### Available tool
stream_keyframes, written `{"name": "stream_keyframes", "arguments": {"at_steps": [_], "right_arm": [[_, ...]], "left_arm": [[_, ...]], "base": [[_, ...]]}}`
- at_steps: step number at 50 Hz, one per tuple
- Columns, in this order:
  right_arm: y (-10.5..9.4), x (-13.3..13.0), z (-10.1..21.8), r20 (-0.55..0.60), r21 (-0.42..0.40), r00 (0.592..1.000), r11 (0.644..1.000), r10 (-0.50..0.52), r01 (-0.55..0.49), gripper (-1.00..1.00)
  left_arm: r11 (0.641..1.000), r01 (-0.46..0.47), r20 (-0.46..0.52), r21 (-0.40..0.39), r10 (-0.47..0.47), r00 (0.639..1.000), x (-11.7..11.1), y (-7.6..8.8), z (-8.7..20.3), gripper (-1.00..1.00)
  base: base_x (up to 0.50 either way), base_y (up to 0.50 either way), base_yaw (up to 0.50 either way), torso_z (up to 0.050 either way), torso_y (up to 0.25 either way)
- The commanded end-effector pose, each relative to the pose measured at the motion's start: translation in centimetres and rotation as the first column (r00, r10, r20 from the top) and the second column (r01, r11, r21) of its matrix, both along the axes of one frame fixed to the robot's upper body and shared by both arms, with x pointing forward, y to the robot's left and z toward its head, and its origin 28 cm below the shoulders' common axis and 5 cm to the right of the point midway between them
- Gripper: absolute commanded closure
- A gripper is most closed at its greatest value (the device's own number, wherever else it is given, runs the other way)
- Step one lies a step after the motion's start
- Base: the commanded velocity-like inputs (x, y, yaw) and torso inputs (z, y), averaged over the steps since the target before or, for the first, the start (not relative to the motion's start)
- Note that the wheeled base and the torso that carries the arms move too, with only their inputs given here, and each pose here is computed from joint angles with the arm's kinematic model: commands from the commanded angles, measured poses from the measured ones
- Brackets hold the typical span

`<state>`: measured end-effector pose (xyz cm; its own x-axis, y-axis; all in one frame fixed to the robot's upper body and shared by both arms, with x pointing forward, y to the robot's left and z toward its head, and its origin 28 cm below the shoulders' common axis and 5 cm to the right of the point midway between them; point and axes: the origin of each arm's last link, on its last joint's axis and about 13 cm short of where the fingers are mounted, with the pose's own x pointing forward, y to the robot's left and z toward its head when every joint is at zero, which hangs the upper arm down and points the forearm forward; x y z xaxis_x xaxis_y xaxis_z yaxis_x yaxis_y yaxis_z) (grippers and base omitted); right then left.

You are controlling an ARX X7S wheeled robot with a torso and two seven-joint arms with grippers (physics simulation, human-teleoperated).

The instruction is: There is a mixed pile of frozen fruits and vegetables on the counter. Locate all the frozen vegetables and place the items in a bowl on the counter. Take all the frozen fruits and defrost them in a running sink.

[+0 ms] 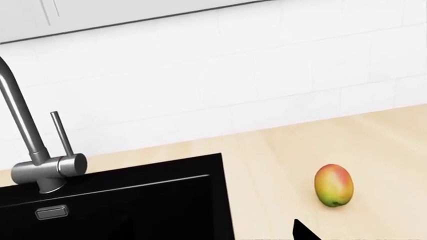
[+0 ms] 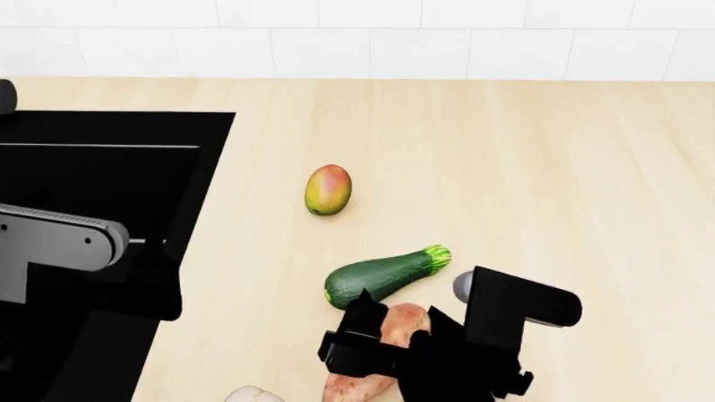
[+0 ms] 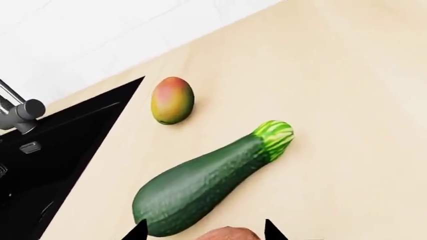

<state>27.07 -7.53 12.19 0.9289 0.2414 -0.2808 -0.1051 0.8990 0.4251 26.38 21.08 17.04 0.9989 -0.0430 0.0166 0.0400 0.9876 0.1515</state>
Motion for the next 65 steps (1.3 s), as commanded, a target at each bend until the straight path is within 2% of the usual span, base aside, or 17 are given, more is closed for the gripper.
{"name": "stream_keyframes", "arguments": {"at_steps": [1,13,22,28,31,33,34,36,39,42,43,45,47,50,54,59,65], "right_arm": [[-0.1,-0.3,-0.5,-0.019,0.072,0.999,0.997,-0.027,0.029,1.00],[-0.2,-0.7,1.1,0.051,0.062,0.997,0.997,-0.052,0.049,1.00],[-1.2,-1.5,4.4,0.195,-0.077,0.972,0.985,-0.134,0.152,1.00],[-1.8,-1.3,6.0,0.234,-0.185,0.964,0.968,-0.124,0.169,1.00],[-3.0,-1.5,7.8,0.235,-0.277,0.966,0.945,-0.110,0.175,1.00],[-3.6,-1.6,8.8,0.243,-0.305,0.964,0.935,-0.110,0.184,1.00],[-4.0,-1.8,9.4,0.247,-0.320,0.963,0.928,-0.111,0.189,1.00],[-4.9,-2.1,10.3,0.245,-0.347,0.963,0.917,-0.117,0.199,1.00],[-5.6,-2.7,10.8,0.229,-0.371,0.968,0.910,-0.104,0.186,1.00],[-6.4,-3.2,11.2,0.201,-0.385,0.976,0.909,-0.086,0.160,1.00],[-6.8,-3.4,11.4,0.194,-0.399,0.976,0.902,-0.094,0.166,1.00],[-7.0,-3.7,11.7,0.189,-0.401,0.978,0.902,-0.090,0.161,1.00],[-7.4,-4.0,12.0,0.188,-0.410,0.977,0.896,-0.097,0.168,1.00],[-7.7,-4.5,12.3,0.192,-0.410,0.976,0.895,-0.105,0.177,1.00],[-8.0,-4.8,11.7,0.178,-0.423,0.977,0.888,-0.114,0.181,1.00],[-8.1,-5.1,11.7,0.172,-0.430,0.978,0.885,-0.115,0.180,1.00],[-8.0,-5.9,10.9,0.155,-0.425,0.981,0.889,-0.117,0.173,1.00]], "left_arm": [[1.000,0.005,-0.004,-0.001,-0.005,1.000,-0.1,0.1,-0.1,-1.00],[1.000,0.014,-0.008,0.003,-0.014,1.000,0.0,-0.3,-0.4,-1.00],[1.000,0.030,-0.001,-0.005,-0.030,1.000,0.0,-0.6,-0.1,-1.00],[0.998,0.053,-0.006,-0.028,-0.053,0.999,-0.2,-0.6,0.1,-1.00],[0.989,0.138,-0.026,-0.048,-0.140,0.990,1.0,-1.1,0.5,-1.00],[0.984,0.179,-0.034,-0.015,-0.179,0.983,1.6,-1.5,0.7,-1.00],[0.972,0.227,-0.037,-0.065,-0.230,0.972,2.3,-1.8,1.2,-1.00],[0.938,0.344,-0.063,-0.043,-0.347,0.936,3.1,-2.4,1.9,-1.00],[0.913,0.407,-0.082,-0.030,-0.408,0.909,4.7,-2.9,2.5,-1.00],[0.877,0.473,-0.085,-0.088,-0.479,0.874,5.6,-3.5,2.9,-1.00],[0.839,0.522,-0.107,-0.154,-0.539,0.835,6.0,-3.9,3.1,-1.00],[0.835,0.532,-0.122,-0.144,-0.548,0.828,6.6,-4.2,3.1,-1.00],[0.806,0.565,-0.140,-0.177,-0.589,0.796,7.0,-4.5,3.2,-1.00],[0.793,0.591,-0.163,-0.148,-0.609,0.776,7.6,-5.1,3.0,-1.00],[0.770,0.607,-0.165,-0.194,-0.636,0.754,8.0,-5.8,3.3,-1.00],[0.737,0.646,-0.229,-0.201,-0.676,0.700,7.9,-6.7,1.9,-1.00],[0.752,0.631,-0.307,-0.189,-0.656,0.690,9.1,-7.1,-0.5,-1.00]], "base": [[0.00,0.00,0.00,0.000,0.000],[0.00,0.00,0.00,0.000,0.000],[0.00,0.00,0.00,0.000,0.000],[0.00,0.00,0.00,0.000,0.000],[0.00,0.00,0.00,0.000,0.000],[0.00,0.00,0.00,0.000,0.000],[0.00,0.00,0.00,0.000,0.000],[0.00,0.00,0.00,0.000,0.000],[0.00,0.00,0.00,0.000,0.000],[0.00,0.00,0.00,0.000,0.000],[0.00,0.00,0.00,0.000,0.000],[0.00,0.00,0.00,0.000,0.000],[0.00,0.00,0.00,0.000,0.000],[0.00,0.00,0.00,0.000,0.000],[0.00,0.00,0.00,0.000,0.000],[0.00,0.00,0.00,0.000,0.000],[0.00,0.00,0.00,0.000,0.000]]}}
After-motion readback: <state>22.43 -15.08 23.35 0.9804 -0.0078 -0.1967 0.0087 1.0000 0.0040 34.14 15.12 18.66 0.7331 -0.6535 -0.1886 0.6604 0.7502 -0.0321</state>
